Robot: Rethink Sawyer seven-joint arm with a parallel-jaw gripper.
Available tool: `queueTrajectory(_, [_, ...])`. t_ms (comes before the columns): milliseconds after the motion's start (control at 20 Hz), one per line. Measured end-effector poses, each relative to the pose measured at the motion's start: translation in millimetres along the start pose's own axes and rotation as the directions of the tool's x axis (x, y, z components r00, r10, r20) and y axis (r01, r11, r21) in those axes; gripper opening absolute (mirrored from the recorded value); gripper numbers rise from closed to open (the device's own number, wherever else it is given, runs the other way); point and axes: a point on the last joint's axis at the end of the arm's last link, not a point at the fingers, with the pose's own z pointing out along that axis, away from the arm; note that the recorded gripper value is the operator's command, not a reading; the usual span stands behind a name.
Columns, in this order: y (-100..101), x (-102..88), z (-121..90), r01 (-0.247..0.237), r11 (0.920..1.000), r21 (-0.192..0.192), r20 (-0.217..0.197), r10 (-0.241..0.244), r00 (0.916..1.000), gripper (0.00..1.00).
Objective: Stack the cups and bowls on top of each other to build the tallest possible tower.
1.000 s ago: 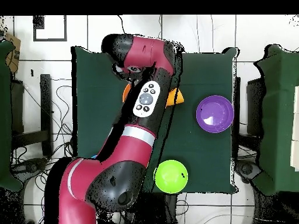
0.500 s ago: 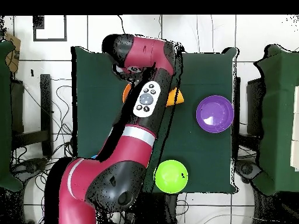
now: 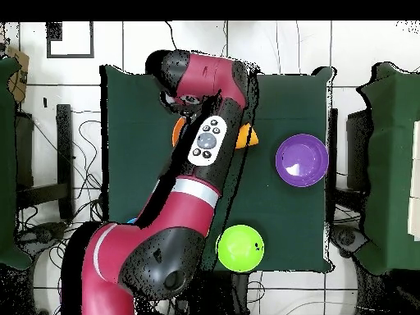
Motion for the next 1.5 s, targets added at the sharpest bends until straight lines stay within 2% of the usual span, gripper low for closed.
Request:
queueTrajectory(250, [-10, -4.3, -6, -0.021, 0.9997, 0.009, -0.008, 0.021, 0.9998, 1.00])
queueTrajectory(450, [-18, -9.0, -24, -0.039, 0.9993, 0.000, -0.013, 0.039, 0.9992, 1.00])
queueTrajectory(750, [-32, -18.7, -61, -0.068, 0.9971, -0.033, -0.020, 0.067, 0.9975, 1.00])
queueTrajectory(950, [-45, -28.4, -92, -0.093, 0.9937, -0.062, -0.029, 0.092, 0.9954, 1.00])
queueTrajectory(1050, [-55, -35.1, -117, -0.111, 0.9898, -0.089, -0.038, 0.108, 0.9934, 1.00])
queueTrajectory(1300, [-70, -44.9, -156, -0.135, 0.9817, -0.135, -0.046, 0.130, 0.9905, 1.00])
queueTrajectory(1500, [-93, -58.8, -202, -0.163, 0.9710, -0.175, -0.059, 0.155, 0.9862, 1.00])
